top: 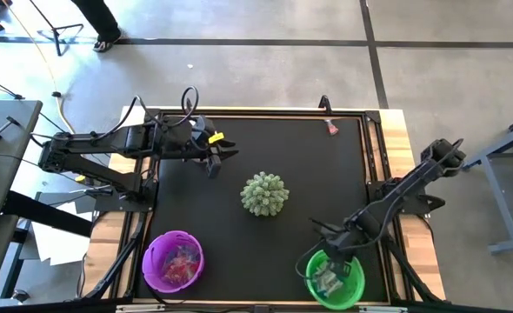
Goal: Organize candy in baskets
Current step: Adjust the green bucket on the table
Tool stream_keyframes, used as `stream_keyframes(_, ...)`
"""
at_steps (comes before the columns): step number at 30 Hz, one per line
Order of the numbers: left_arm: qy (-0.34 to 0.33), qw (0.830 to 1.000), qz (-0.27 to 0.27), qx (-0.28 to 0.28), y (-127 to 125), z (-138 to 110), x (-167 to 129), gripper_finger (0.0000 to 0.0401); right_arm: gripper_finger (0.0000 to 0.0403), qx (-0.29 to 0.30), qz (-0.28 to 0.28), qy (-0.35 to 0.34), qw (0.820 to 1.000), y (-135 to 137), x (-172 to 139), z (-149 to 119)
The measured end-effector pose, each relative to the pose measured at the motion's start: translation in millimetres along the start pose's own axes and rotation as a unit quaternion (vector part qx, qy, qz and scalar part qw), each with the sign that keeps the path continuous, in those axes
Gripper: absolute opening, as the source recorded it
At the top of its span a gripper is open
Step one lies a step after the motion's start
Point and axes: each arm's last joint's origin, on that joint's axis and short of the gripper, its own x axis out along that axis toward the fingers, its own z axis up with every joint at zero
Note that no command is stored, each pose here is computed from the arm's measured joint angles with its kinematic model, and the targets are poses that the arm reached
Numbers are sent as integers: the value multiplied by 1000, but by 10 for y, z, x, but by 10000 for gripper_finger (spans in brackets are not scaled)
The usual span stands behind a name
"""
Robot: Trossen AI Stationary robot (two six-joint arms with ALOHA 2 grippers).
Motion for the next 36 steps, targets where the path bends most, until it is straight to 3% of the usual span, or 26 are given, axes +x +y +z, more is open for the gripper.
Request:
stream_keyframes(15, 3, 1000, -8, 3, -39, -17, -9, 113, 8, -87, 29, -49, 995, -159, -109, 451)
stream_keyframes(27, 35, 999, -25, 17, -36, -64, -10, 113, 8, -65, 46, -45, 996, -230, 20, 745)
stream_keyframes(36, 52, 998, -18, 21, -15, -97, -34, 113, 9, -57, 62, -32, 996, -203, 10, 798)
